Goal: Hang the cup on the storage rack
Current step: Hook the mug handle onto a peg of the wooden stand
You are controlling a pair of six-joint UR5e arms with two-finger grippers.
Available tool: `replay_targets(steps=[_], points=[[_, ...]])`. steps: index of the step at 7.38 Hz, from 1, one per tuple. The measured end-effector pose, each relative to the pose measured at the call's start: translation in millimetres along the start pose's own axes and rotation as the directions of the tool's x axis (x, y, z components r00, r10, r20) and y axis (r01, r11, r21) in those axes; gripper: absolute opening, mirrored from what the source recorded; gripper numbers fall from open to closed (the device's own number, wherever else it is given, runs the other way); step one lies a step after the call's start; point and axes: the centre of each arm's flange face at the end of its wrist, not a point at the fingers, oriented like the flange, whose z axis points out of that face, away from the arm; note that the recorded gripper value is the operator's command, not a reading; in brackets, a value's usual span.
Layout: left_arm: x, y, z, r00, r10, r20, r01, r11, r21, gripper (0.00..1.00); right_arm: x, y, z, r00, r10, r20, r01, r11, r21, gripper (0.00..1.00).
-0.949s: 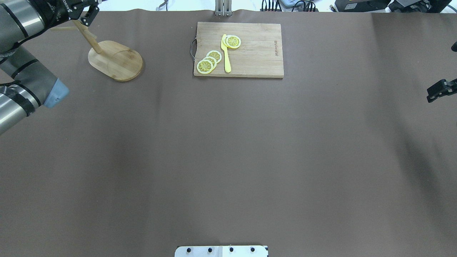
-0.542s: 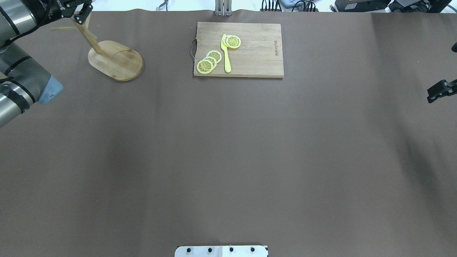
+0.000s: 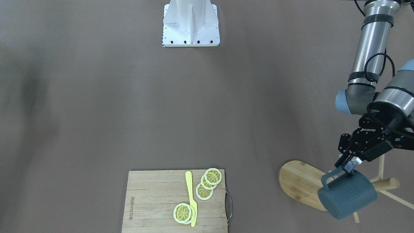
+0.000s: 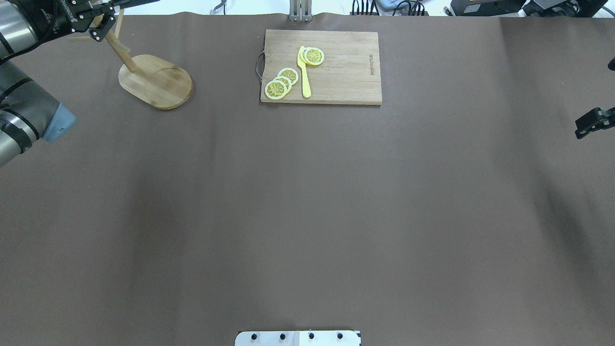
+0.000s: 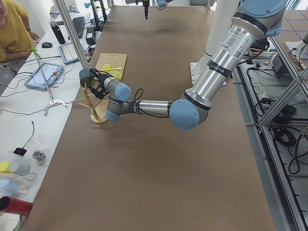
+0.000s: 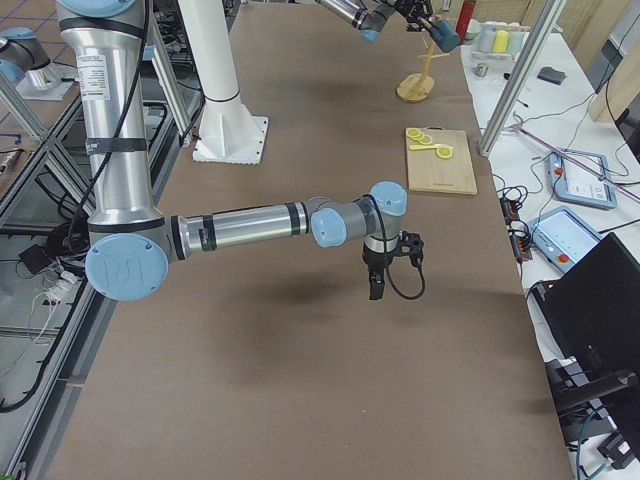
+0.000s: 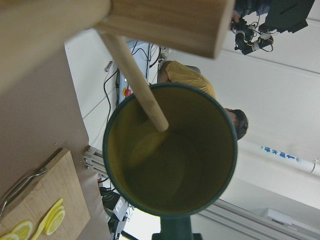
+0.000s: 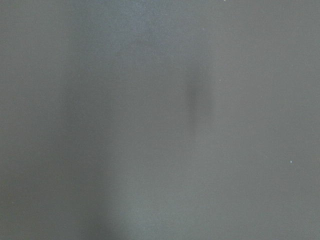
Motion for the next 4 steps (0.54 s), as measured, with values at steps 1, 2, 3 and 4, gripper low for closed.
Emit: replay_targets(steps=[1, 2, 3, 4], points=[[4, -5, -7, 1.0, -0.02, 0.005, 0.02, 1.0, -0.011, 0.0, 0, 0, -1, 1.0, 0.0, 0.001, 0.0, 1.0, 0.001, 1.0], [6, -8, -11, 1.0, -0.029, 0.011, 0.029, 0.999, -0.018, 0.0, -1, 0, -2, 1.0, -0.001, 0.002, 0.001, 1.0, 0.003, 1.0], [4, -12, -15, 0.999, -0.032, 0.017, 0.032, 0.999, -0.023, 0.0, -2, -1, -3, 1.0, -0.003, 0.004, 0.003, 1.0, 0.006, 1.0], [0, -16, -18, 0.999, -0.035, 0.026, 0.035, 0.999, -0.023, 0.0, -3, -1, -4, 1.0, -0.004, 0.005, 0.004, 1.0, 0.008, 1.0]])
